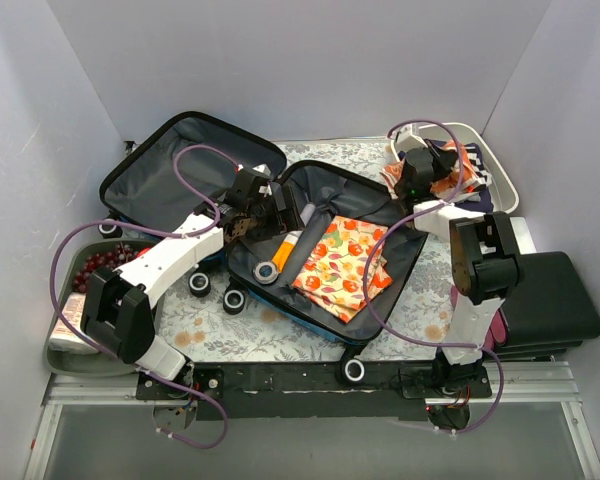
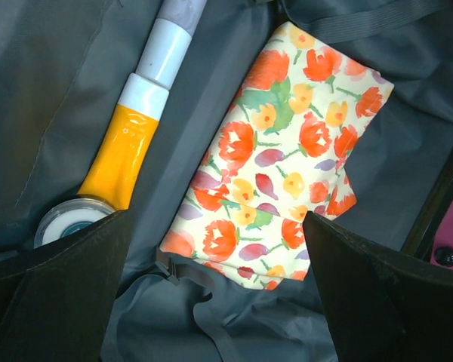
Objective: Open, take out, and arrange the luggage
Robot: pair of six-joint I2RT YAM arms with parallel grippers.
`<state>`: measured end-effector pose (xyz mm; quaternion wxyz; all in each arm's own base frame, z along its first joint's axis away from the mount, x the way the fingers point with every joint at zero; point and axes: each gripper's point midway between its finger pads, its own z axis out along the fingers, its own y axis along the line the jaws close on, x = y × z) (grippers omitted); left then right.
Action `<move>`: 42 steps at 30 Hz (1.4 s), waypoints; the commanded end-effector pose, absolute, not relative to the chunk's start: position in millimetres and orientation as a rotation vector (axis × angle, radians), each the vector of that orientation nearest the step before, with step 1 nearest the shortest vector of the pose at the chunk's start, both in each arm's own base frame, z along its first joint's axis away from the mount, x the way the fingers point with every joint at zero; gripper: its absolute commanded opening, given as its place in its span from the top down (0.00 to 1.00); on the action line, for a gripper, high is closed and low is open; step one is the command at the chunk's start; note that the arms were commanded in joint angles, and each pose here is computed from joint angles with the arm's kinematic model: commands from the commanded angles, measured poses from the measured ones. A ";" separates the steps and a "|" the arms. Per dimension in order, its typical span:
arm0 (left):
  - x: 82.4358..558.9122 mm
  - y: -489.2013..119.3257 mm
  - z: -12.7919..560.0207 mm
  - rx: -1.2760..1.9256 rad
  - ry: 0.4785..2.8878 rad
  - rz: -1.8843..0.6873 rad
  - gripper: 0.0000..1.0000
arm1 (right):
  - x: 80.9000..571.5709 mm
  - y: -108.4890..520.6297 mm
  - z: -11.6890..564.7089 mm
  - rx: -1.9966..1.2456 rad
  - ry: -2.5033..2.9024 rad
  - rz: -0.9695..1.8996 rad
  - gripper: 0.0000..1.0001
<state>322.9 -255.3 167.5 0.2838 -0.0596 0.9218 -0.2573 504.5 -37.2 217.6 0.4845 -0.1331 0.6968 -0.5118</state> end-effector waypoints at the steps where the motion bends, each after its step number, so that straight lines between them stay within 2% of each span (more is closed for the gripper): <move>1: 319.7 -243.1 175.4 -0.160 2.461 -0.633 0.02 | 512.4 -28.8 236.1 -0.274 1.606 -1.231 0.99; 8: 314.4 -238.5 174.3 -0.154 2.452 -0.630 0.02 | 526.0 -47.3 204.4 -0.267 1.647 -1.288 0.99; 18: 316.0 -245.8 167.8 -0.129 2.474 -0.653 0.02 | 550.4 -93.3 209.8 -0.207 1.651 -1.336 0.99; 28: 323.6 -251.9 166.8 -0.123 2.485 -0.653 0.02 | 574.2 -102.5 188.2 -0.286 1.707 -1.262 0.99; 29: 324.0 -252.5 167.2 -0.124 2.484 -0.656 0.02 | 575.5 -101.8 184.1 -0.286 1.722 -1.241 0.96; 32: 322.8 -253.3 170.0 -0.121 2.479 -0.670 0.02 | 578.2 -102.5 183.4 -0.249 1.731 -1.202 0.51; 33: 323.1 -253.9 172.2 -0.121 2.471 -0.678 0.02 | 577.8 -105.2 185.3 -0.232 1.729 -1.208 0.41; 35: 322.7 -253.9 174.5 -0.128 2.464 -0.685 0.02 | 576.7 -108.6 193.6 -0.172 1.714 -1.208 0.35; 36: 323.2 -254.6 175.9 -0.129 2.459 -0.691 0.02 | 576.3 -108.5 197.1 -0.174 1.699 -1.213 0.26; 38: 322.0 -257.6 177.4 -0.121 2.459 -0.715 0.02 | 573.9 -109.3 194.1 -0.150 1.712 -1.202 0.25; 39: 322.7 -260.0 179.0 -0.116 2.452 -0.731 0.02 | 572.9 -108.9 194.7 -0.114 1.704 -1.177 0.19; 42: 321.6 -267.7 181.4 -0.106 2.446 -0.790 0.02 | 569.4 -105.8 191.5 -0.039 1.706 -1.110 0.18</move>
